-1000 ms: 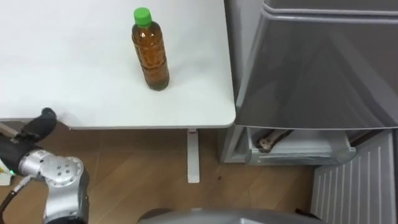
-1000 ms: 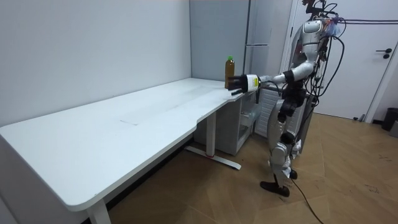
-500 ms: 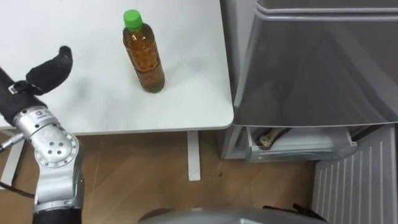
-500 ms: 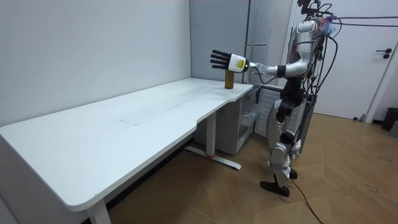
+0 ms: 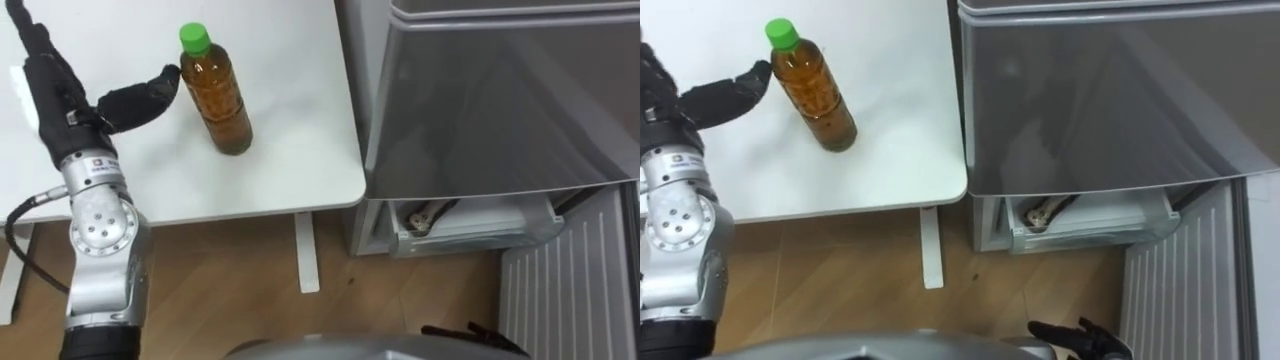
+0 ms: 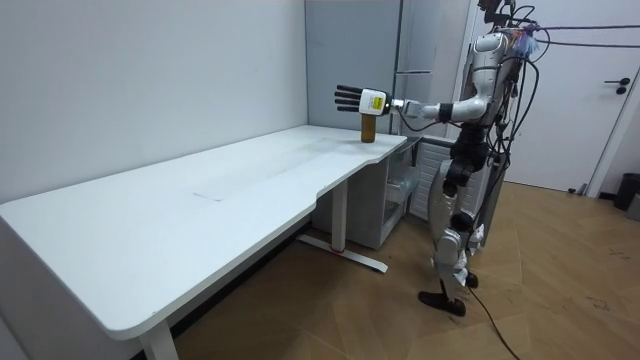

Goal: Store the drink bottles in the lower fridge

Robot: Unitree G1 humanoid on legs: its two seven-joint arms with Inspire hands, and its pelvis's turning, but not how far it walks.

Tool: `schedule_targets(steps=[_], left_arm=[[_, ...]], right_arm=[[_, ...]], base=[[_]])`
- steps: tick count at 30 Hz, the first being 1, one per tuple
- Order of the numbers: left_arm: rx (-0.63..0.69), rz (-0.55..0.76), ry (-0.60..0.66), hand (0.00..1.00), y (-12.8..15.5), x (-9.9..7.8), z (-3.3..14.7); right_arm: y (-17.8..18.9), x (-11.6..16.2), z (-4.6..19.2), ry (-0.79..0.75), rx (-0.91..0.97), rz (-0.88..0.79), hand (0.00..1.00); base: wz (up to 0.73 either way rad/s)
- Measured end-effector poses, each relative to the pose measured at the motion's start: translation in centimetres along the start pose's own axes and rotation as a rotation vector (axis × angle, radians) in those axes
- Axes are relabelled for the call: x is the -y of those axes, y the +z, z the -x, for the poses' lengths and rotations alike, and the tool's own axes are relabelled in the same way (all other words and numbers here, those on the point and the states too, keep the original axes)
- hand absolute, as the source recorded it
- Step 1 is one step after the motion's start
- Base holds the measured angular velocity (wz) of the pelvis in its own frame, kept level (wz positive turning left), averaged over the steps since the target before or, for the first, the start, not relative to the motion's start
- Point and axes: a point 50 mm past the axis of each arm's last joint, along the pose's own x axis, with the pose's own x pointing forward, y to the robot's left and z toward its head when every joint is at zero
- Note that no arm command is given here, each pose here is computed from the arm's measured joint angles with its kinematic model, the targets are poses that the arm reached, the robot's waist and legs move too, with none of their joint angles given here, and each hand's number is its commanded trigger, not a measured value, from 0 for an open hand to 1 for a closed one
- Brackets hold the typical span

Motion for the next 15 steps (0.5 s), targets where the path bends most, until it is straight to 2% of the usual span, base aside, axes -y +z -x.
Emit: schedule_targets(steps=[5, 15], left_arm=[[0.012, 0.051, -0.075, 0.0, 0.6, 0.8, -0.8], [-0.002, 0.154, -0.192, 0.0, 1.2, 1.6, -1.1]], right_arm=[[0.1, 0.0, -0.1, 0.001, -0.007, -0.01, 0.0], [0.1, 0.1, 0.0, 0.003, -0.007, -0.017, 0.0]], base=[[-0.03], [-0.03]])
